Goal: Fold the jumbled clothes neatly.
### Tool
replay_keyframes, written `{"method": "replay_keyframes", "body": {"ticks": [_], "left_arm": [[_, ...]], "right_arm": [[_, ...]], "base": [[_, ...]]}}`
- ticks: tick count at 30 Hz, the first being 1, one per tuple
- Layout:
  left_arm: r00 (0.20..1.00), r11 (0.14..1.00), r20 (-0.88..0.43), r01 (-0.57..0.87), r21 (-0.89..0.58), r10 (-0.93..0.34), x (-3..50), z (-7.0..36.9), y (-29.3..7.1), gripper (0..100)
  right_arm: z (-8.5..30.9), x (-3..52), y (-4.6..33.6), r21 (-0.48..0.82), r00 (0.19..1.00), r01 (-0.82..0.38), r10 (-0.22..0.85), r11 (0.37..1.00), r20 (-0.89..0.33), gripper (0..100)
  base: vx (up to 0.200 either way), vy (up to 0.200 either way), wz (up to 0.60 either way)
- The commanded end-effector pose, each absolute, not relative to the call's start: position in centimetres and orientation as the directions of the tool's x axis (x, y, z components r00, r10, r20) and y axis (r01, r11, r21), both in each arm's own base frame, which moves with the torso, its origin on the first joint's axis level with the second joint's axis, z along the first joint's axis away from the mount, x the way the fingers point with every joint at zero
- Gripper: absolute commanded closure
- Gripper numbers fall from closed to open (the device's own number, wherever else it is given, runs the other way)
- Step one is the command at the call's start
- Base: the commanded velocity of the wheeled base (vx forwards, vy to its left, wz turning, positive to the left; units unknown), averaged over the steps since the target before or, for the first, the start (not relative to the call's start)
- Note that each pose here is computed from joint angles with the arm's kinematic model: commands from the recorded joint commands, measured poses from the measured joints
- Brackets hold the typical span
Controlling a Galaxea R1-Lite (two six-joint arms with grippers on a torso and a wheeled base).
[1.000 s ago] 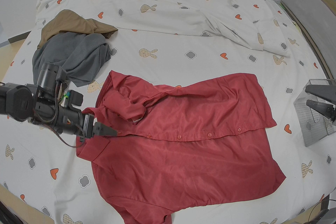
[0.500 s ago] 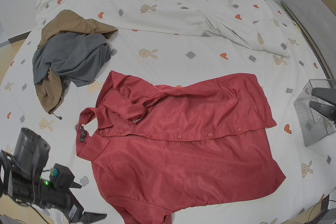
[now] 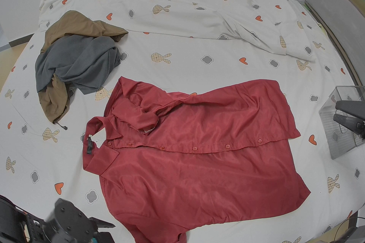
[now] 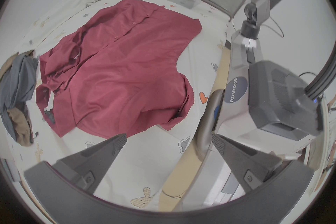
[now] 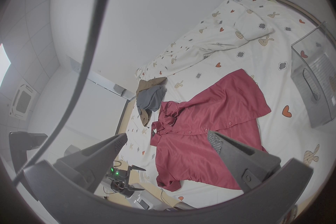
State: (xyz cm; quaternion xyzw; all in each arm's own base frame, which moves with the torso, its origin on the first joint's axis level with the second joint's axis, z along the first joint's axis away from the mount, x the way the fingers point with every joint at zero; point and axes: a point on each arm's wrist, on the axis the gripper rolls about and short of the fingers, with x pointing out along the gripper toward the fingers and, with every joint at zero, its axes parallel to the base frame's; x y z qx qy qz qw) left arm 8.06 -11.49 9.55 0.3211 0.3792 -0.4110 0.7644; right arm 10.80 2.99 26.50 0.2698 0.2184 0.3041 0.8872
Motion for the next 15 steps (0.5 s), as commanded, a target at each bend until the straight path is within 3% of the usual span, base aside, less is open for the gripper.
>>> {"method": "replay_keyframes", "body": {"ticks": [1, 5, 15], "left_arm": [[0.411, 0.355, -0.879, 0.881, 0.314, -0.24, 7.8, 6.1, -14.6, 0], [0.441, 0.324, -0.855, 0.879, 0.35, -0.274, 7.3, 5.7, -15.8, 0], [0.426, 0.295, -0.865, 0.89, 0.348, -0.266, 7.2, 4.9, -16.6, 0]], "right_arm": [[26.3, 11.0, 3.1, 0.616, 0.713, -0.416, 0.66, 0.668, -0.234, 0], [26.1, 11.2, 3.1, 0.617, 0.711, -0.414, 0.661, 0.669, -0.241, 0], [26.1, 11.1, 3.3, 0.619, 0.701, -0.421, 0.671, 0.663, -0.242, 0]], "base": [[0.0, 0.0, 0.0], [0.0, 0.0, 0.0], [0.0, 0.0, 0.0]]}}
